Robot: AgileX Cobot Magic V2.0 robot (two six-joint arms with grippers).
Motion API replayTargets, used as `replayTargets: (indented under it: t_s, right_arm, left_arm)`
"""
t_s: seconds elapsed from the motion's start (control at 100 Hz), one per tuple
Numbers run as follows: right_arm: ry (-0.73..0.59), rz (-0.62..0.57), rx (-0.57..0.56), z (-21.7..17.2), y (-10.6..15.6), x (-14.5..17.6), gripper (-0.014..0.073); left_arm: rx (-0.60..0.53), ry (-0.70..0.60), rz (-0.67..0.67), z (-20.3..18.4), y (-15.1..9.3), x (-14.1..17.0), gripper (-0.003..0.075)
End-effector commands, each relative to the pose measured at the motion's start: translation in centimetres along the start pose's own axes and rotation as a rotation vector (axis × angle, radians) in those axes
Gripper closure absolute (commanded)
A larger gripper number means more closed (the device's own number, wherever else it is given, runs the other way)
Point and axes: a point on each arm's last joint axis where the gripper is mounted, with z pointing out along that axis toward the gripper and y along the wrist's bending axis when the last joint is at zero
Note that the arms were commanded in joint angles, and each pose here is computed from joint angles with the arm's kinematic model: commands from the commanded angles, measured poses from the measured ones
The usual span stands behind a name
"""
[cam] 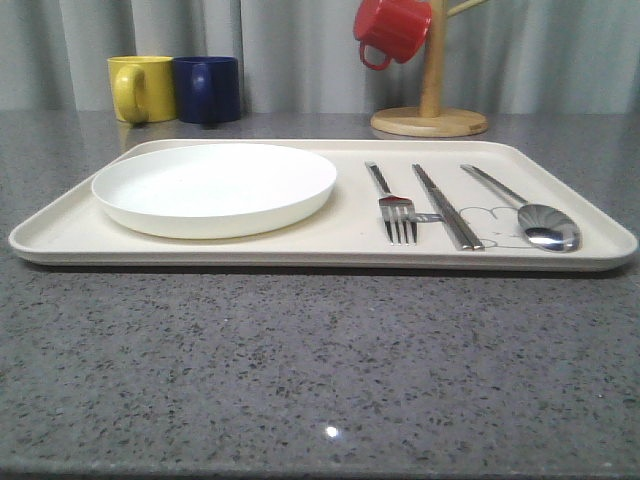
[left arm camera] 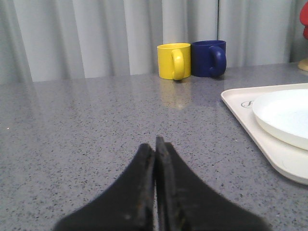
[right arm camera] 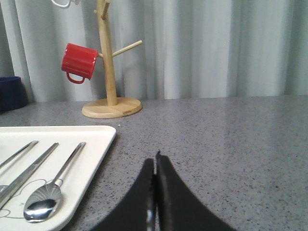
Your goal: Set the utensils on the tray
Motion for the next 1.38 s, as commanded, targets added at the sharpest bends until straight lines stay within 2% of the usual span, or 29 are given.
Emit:
replayTargets:
  t_s: [0.0,1.37]
  right_arm:
    - [-0.124,-0.010,-0.006,-0.26,0.11,-1.49,0.0662]
    - [-0.124,-0.010,-0.006,-0.26,0.11,-1.49,0.0662]
  left_arm:
    - [0.001,-0.101,-0.011,-0.21,-0.08,-0.19,0.0738]
    - [0.004,-0.104,-0.039,-0.15,-0.12,0.20,0.0738]
